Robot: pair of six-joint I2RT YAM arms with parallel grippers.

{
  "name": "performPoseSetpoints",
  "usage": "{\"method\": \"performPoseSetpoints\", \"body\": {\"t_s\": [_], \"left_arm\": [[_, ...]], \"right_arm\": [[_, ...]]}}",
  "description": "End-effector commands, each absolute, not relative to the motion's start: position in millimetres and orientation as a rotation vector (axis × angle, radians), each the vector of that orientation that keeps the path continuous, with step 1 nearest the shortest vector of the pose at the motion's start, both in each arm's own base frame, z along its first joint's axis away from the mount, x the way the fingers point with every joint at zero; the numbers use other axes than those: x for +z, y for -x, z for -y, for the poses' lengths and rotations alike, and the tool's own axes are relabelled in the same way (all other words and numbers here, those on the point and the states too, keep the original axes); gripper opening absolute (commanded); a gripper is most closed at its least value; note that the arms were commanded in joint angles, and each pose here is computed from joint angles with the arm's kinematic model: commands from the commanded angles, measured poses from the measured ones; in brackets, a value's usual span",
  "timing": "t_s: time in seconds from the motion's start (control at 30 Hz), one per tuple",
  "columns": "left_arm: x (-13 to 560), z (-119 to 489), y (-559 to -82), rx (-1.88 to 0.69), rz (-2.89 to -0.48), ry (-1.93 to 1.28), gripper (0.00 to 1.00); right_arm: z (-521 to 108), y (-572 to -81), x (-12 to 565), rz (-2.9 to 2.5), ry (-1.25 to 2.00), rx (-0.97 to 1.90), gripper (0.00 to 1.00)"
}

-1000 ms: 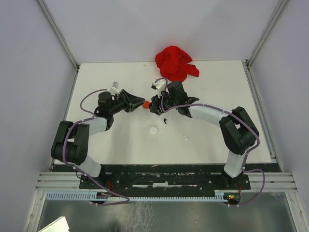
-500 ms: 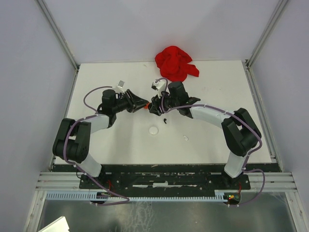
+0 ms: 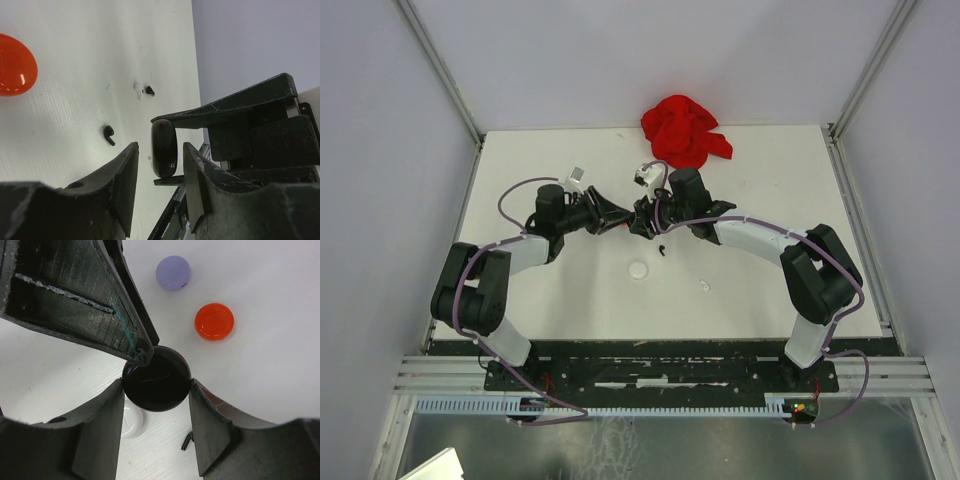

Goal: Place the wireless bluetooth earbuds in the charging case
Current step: Open the charging case.

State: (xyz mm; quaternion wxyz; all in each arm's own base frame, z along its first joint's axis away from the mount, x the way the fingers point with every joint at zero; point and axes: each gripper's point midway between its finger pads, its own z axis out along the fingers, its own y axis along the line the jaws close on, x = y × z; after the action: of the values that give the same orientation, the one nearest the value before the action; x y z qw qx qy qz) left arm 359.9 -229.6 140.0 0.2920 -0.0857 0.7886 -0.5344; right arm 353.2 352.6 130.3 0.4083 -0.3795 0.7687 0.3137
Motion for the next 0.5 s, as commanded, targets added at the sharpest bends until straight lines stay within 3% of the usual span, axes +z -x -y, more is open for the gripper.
{"method": "performPoseSetpoints", "body": {"t_s": [0.0, 0.3, 0.47], "left_arm": [[158.3, 238.6, -361.0, -1.439, -2.05, 0.089, 0.47], [157.0, 241.8, -358.5, -1.442, -2.055, 0.072, 0.42], [157.8, 241.9, -358.3, -1.439, -2.052, 0.067, 0.28]], "right_arm": [[-361.1, -359.6, 160.8, -1.838, 0.95, 0.812, 0.17], [-361.5, -360.1, 162.0, -1.834, 0.949, 0.812, 0.17], [-361.1, -360.9, 162.4, -1.833, 0.948, 0.809, 0.17]]}}
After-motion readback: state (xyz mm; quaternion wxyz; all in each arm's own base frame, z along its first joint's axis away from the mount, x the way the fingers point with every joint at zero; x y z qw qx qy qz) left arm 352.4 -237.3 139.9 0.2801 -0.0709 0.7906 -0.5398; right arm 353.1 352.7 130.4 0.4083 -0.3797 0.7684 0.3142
